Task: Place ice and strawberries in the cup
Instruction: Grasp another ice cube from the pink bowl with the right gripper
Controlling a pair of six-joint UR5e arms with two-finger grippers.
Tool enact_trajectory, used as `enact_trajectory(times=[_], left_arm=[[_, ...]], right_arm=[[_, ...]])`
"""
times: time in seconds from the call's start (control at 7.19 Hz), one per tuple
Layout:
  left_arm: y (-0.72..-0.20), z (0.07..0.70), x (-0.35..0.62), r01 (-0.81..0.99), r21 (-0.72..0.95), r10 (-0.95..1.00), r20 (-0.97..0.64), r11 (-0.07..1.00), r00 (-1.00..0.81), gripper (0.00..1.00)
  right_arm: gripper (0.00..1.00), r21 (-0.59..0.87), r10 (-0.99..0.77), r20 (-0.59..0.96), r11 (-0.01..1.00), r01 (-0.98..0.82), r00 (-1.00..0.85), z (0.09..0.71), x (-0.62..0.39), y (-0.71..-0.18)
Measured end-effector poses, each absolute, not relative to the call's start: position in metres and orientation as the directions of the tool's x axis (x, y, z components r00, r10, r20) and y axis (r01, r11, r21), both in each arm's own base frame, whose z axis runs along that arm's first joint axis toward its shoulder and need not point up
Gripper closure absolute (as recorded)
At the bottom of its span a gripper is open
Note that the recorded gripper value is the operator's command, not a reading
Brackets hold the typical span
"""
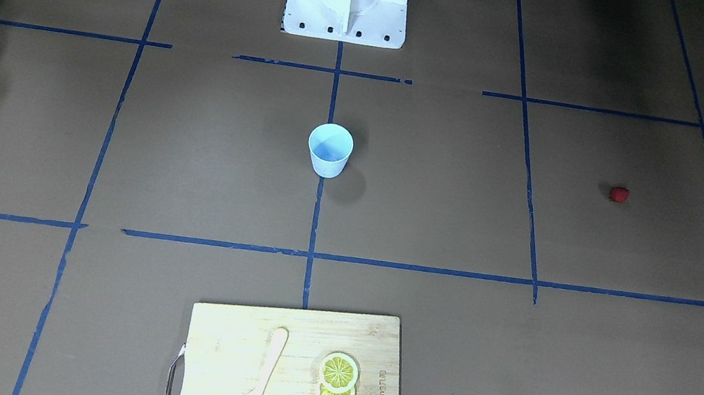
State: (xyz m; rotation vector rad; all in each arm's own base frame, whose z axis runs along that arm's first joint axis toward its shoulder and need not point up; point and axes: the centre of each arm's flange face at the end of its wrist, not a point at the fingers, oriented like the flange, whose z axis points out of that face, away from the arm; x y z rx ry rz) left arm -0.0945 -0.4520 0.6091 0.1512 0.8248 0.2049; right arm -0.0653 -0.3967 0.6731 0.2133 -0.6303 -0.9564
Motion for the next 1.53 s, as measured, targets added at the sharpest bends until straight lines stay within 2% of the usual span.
enact_trajectory(times=[0.56,0.7,0.83,0.97,1.53], left_arm=[[-0.452,0.6093,-0.0945,-0.122,0.212,0.239,-0.712,0.97,0.661,0.0],[-0.452,0.6094,-0.0945,-0.122,0.212,0.239,-0.711,0.97,0.661,0.0],[-0.452,0.6096,-0.0945,-0.122,0.212,0.238,-0.711,0.97,0.661,0.0],[-0.452,0.6098,-0.0945,-0.122,0.211,0.238,-0.711,0.97,0.662,0.0],[-0.4536,0.6079,-0.0945,-0.123,0.215,0.242,-0.71,0.969,0.662,0.0]], right_arm=[[0.27,0.432,-0.817,0.412,0.565,0.703,0.403,0.6764,-0.0696,-0.3926],[0.57,0.432,-0.818,0.414,0.563,0.704,0.4,0.6767,-0.0703,-0.3919],[0.82,0.432,-0.818,0.415,0.562,0.705,0.398,0.6773,-0.0708,-0.3908],[0.96,0.431,-0.818,0.417,0.562,0.706,0.397,0.678,-0.0706,-0.3895],[0.97,0.444,-0.817,0.423,0.563,0.697,0.39,0.6708,-0.0706,-0.3881]])
